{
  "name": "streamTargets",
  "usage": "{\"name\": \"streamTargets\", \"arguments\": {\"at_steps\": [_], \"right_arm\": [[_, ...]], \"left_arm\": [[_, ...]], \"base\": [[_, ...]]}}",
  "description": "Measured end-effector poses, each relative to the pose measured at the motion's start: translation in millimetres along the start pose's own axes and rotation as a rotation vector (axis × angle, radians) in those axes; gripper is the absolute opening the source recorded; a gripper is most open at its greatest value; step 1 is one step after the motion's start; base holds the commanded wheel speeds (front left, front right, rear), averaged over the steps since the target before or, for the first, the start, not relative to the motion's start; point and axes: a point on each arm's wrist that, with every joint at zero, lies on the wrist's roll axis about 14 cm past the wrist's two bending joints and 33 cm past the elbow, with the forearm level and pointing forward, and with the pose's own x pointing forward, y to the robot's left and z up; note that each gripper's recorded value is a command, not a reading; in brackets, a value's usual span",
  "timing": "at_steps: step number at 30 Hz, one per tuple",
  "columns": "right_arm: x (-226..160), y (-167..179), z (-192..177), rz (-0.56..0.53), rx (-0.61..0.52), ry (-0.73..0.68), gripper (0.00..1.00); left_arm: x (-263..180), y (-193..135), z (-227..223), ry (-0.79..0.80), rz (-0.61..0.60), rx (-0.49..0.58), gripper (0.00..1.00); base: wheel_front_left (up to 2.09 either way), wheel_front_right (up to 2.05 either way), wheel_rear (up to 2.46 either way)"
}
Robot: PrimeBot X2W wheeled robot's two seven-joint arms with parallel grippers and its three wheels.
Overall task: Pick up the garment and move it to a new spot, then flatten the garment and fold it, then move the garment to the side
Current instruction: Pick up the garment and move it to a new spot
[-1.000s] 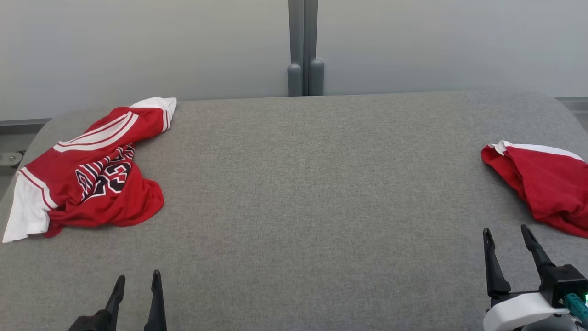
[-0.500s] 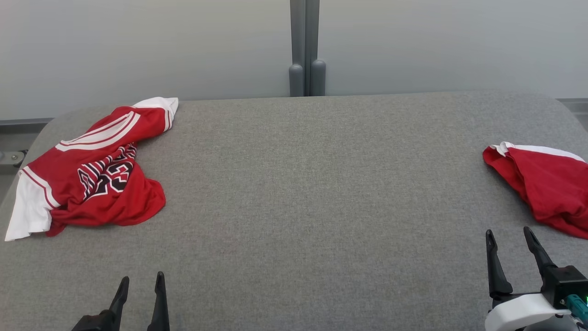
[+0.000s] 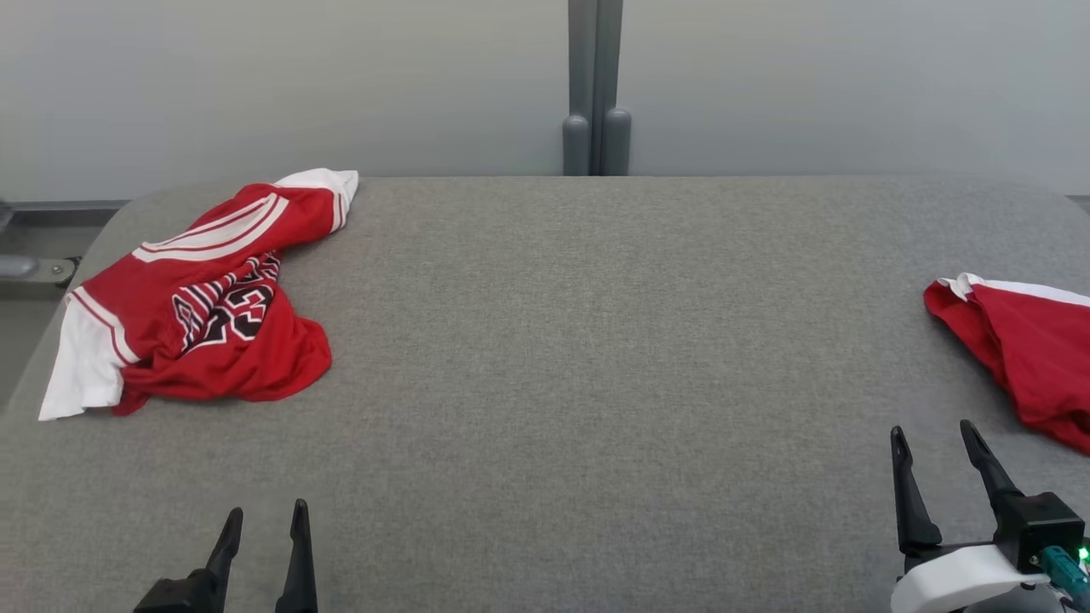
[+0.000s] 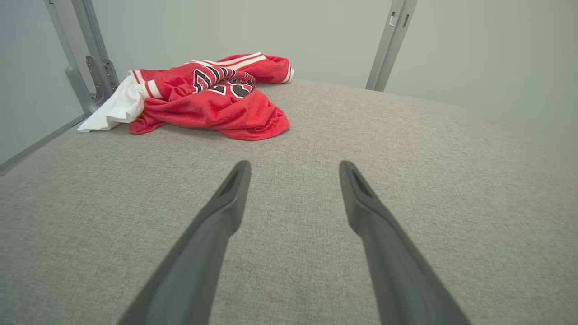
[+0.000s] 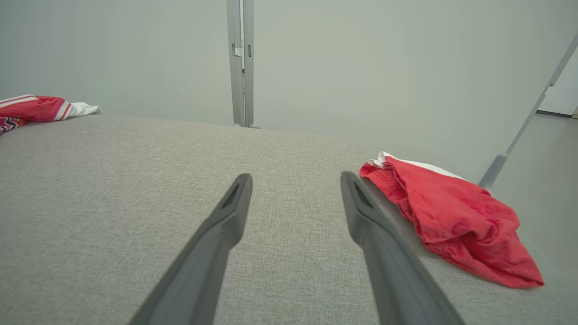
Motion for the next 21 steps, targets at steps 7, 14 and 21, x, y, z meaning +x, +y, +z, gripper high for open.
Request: {"name": "streamTargets", "arguments": {"at_steps": [7,14,21], "right_arm": [[16,41,-1,0.127,0.005,0.003,1.0],[34,122,4,0.364,0.018,-0.013,1.0],[36,200,16,0.597,0.025,-0.047,1.0]], "left_arm": [[-20,35,8,-0.034,0.116,-0.006,1.0],[-68,91,11,-0.065,0.32,-0.02,1.0],[-119,130,20,-0.125,0.502,-0.047,1.0]], "base": [[0.0,0.0,0.0],[0.0,0.0,0.0],[0.0,0.0,0.0]]}}
